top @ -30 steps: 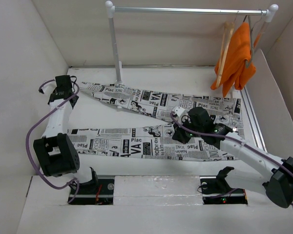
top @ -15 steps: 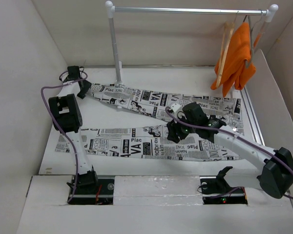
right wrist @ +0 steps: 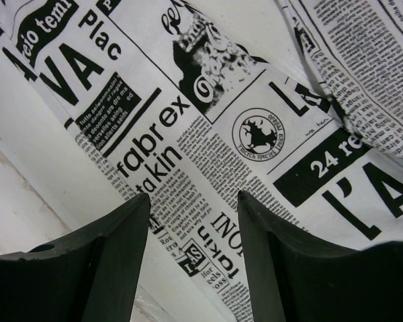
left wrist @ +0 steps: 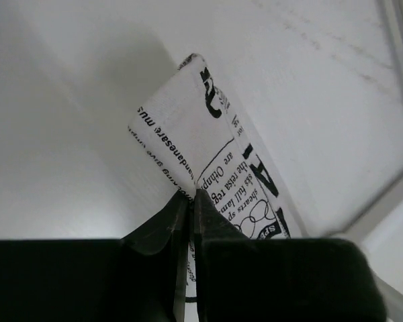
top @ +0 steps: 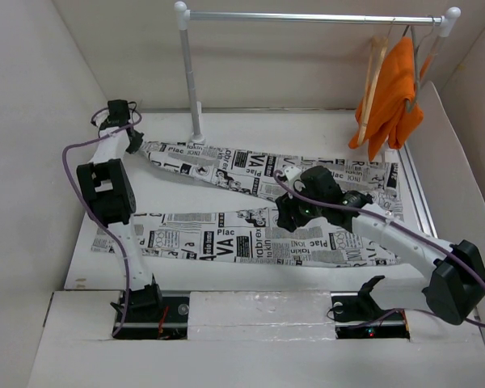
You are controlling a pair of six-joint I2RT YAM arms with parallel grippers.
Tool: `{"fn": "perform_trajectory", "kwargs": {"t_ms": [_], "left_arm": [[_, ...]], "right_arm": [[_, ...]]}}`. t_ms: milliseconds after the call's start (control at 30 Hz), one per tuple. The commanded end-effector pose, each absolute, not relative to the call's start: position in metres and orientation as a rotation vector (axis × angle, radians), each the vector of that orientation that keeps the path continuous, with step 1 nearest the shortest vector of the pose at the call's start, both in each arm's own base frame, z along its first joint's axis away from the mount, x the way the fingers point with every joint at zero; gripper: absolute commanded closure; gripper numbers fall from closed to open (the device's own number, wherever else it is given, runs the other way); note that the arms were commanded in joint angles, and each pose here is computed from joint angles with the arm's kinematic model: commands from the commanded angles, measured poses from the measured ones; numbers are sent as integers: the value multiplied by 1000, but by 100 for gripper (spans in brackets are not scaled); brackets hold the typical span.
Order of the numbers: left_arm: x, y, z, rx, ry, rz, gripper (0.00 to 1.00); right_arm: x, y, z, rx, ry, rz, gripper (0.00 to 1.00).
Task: Place the trousers on the hanger
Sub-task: Flatten out the trousers at the center of the board.
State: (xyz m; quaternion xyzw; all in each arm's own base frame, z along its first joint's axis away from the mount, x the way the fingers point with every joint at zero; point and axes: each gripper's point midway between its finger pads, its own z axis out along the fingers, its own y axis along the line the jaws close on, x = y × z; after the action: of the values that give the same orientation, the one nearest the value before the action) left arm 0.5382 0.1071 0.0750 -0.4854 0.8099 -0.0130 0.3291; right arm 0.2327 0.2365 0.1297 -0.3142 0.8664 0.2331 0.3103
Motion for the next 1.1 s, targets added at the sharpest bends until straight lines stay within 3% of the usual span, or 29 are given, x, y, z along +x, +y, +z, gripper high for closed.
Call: {"fn": "perform_trajectory", "kwargs": {"t_ms": [0,100,133,167,200,267,433,500,533,567,633,700,733,767,800,833,867,967,1067], "left_arm": [[518,122,178,-1169,1989,55,100],[511,123,186,-1163,2037,100,97],[511,124,184,-1130,2060,112,79],[512,121,174,-1131,2092,105,32],[514,122,174,-1144,2105,80,24],[503,126,152,-1209,2168,80,19],[497,136,146,-1194,2134,149,19],[496,138,142,-1189,2149,170,20],[497,124,137,-1152,2183,158,27],[497,124,141,-1149,2176,155,27],[498,88,135,-1037,2216,126,38],[494,31,141,-870,2227,53,55],[489,12,143,-820,2230,32,64],[484,-4,157,-781,2200,11,73],[468,-16,138,-761,2243,23,74],[461,-32,135,-769,2246,-21,74],[455,-36,139,-776,2235,-67,74],[437,-52,123,-785,2229,-213,69],[430,-62,90,-776,2307,-231,67]], "right_arm": [[241,233,148,-884,2204,630,39],[241,228,147,-906,2191,630,39],[240,228,146,-914,2191,637,38],[241,225,147,-919,2188,634,36],[242,222,148,-917,2187,638,34],[242,217,150,-923,2193,624,32],[253,191,160,-851,2195,563,34],[256,182,164,-806,2200,540,57],[264,164,170,-701,2208,502,100],[264,164,170,-700,2209,501,100],[272,138,170,-575,2226,447,100],[275,117,173,-449,2228,418,100],[275,106,167,-399,2247,401,96],[278,83,167,-292,2259,363,84],[278,70,164,-231,2274,336,77],[276,57,154,-172,2299,316,61],[278,46,151,-115,2296,300,54],[285,12,130,49,2293,300,41],[299,-21,106,238,2301,325,39]]}}
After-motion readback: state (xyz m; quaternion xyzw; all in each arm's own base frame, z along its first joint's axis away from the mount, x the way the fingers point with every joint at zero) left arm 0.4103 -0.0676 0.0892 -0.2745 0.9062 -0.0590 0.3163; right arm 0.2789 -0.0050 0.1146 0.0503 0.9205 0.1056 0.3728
